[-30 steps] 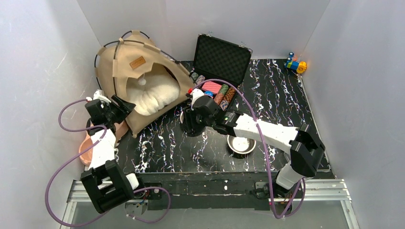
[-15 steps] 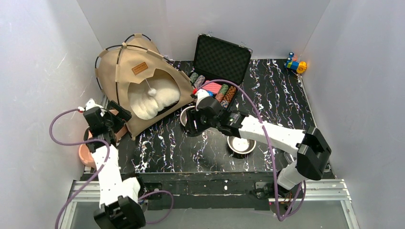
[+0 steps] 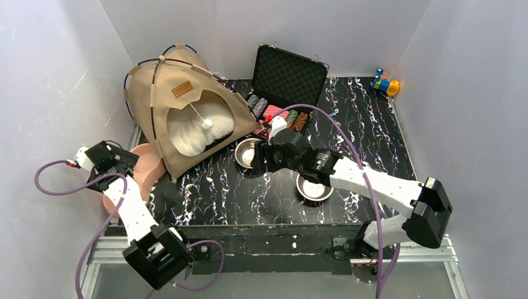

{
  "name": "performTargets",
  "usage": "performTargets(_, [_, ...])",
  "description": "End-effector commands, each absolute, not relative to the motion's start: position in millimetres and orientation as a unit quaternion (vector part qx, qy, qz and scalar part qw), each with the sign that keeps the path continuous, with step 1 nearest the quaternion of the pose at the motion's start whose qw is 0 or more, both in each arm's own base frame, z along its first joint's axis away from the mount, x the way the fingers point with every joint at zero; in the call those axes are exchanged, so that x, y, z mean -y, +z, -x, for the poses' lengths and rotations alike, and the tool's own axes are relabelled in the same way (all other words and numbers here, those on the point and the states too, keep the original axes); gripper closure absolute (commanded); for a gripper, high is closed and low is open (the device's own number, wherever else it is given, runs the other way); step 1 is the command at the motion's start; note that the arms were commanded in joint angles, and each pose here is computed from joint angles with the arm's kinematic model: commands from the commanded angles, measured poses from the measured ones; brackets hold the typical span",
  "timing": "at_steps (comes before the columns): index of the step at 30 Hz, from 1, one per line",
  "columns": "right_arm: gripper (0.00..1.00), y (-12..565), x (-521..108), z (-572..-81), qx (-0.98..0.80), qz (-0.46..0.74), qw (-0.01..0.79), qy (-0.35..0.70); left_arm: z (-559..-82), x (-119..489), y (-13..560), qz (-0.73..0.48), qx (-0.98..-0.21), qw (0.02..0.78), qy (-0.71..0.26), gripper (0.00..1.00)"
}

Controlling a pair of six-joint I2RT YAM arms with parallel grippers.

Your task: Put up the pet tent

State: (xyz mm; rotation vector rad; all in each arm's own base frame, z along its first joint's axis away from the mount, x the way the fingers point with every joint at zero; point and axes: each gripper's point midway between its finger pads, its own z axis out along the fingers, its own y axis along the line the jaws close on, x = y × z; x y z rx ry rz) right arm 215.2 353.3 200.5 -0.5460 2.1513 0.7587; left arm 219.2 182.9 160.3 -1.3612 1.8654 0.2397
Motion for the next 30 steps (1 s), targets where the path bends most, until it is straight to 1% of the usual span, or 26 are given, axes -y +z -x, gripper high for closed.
performTargets(1, [0.32,228,-348,-223,-0.828,0.198,0.424,0.308,-225,-218,165,0.571,-0.697,0.407,0.147,0.02])
performTargets(4, [0.33,233,-350,-224,-0.827,0.198,0.424,0.312,-232,-229,145,0.580,-0.702,0.383,0.156,0.02])
performTargets(9, [0.33,235,-357,-223,-0.827,0.199,0.416,0.321,-240,-229,107,0.585,-0.719,0.346,0.142,0.12])
performTargets(13, [0.33,235,-364,-222,-0.827,0.202,0.408,0.330,-245,-229,90,0.579,-0.732,0.331,0.135,0.24])
performTargets(17, [0.34,234,-369,-221,-0.826,0.203,0.402,0.338,-248,-227,70,0.574,-0.748,0.304,0.137,0.30])
performTargets(21, [0.34,236,-371,-219,-0.824,0.202,0.399,0.347,-253,-221,52,0.556,-0.770,0.275,0.145,0.31])
performTargets(25, [0.34,239,-370,-218,-0.823,0.201,0.401,0.349,-257,-215,45,0.541,-0.785,0.263,0.148,0.34])
performTargets(27, [0.34,239,-369,-218,-0.822,0.200,0.403,0.348,-258,-212,44,0.539,-0.787,0.262,0.149,0.41])
performTargets(28, [0.34,239,-368,-219,-0.823,0.199,0.404,0.347,-258,-211,43,0.539,-0.787,0.262,0.148,0.48])
performTargets(30, [0.34,238,-368,-219,-0.823,0.199,0.404,0.346,-258,-208,43,0.536,-0.790,0.259,0.149,0.66])
